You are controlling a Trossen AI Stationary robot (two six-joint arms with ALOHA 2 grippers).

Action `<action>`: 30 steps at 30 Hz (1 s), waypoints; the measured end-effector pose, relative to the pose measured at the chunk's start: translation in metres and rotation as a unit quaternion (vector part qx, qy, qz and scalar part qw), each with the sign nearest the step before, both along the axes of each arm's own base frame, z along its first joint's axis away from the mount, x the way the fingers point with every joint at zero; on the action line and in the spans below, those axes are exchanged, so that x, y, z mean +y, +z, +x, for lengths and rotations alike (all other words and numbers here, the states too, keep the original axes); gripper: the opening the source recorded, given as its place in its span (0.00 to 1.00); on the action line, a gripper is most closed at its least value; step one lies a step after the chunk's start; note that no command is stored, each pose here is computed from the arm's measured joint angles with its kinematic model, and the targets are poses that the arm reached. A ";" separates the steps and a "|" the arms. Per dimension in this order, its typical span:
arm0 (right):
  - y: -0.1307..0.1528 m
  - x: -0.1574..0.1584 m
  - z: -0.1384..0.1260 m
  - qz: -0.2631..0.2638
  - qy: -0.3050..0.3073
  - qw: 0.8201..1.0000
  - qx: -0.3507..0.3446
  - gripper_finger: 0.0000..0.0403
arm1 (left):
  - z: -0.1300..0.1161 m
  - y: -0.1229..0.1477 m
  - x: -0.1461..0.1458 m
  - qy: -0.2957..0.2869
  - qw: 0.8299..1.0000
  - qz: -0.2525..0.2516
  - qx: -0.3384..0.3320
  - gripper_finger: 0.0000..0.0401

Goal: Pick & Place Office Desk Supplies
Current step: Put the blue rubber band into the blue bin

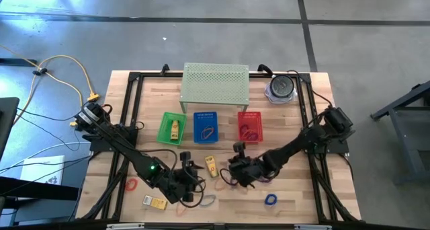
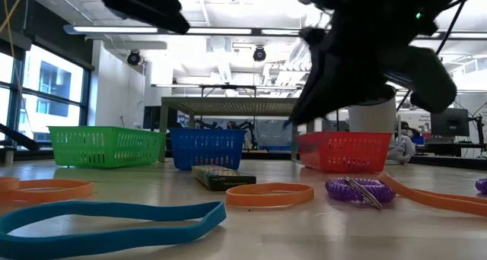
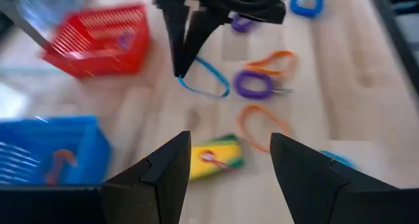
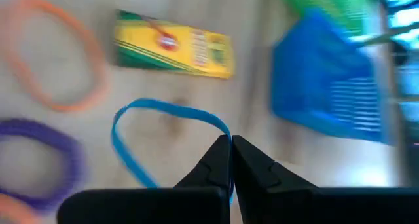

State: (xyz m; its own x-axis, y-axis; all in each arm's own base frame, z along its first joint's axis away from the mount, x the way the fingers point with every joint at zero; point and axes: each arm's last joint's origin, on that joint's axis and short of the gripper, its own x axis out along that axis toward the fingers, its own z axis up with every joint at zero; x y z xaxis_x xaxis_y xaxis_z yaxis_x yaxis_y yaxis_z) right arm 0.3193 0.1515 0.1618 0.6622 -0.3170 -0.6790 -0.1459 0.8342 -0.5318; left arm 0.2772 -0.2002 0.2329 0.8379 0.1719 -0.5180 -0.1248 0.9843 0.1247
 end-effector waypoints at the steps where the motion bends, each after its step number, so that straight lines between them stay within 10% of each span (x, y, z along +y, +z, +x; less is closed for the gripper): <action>1: 0.004 0.001 0.000 -0.027 -0.012 1.000 -0.004 0.01 | 0.000 0.000 0.001 0.000 1.000 0.025 -0.003 0.50; 7: 0.045 0.006 0.007 -0.086 -0.053 0.991 -0.083 0.01 | 0.007 0.006 0.013 0.048 0.989 0.132 -0.032 0.50; 30: 0.070 0.021 0.014 -0.069 -0.008 0.985 -0.159 0.01 | 0.051 0.019 0.054 0.000 0.989 -0.130 -0.073 0.50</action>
State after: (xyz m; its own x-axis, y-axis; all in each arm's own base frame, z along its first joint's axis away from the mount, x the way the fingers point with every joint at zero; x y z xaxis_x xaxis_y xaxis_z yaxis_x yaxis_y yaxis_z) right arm 0.3330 0.1722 0.2313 0.8281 -0.4043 -0.3884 0.0587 0.7515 -0.6572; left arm 0.3281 -0.1464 0.2516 0.9071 0.0493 -0.4181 -0.1230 0.9808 -0.1511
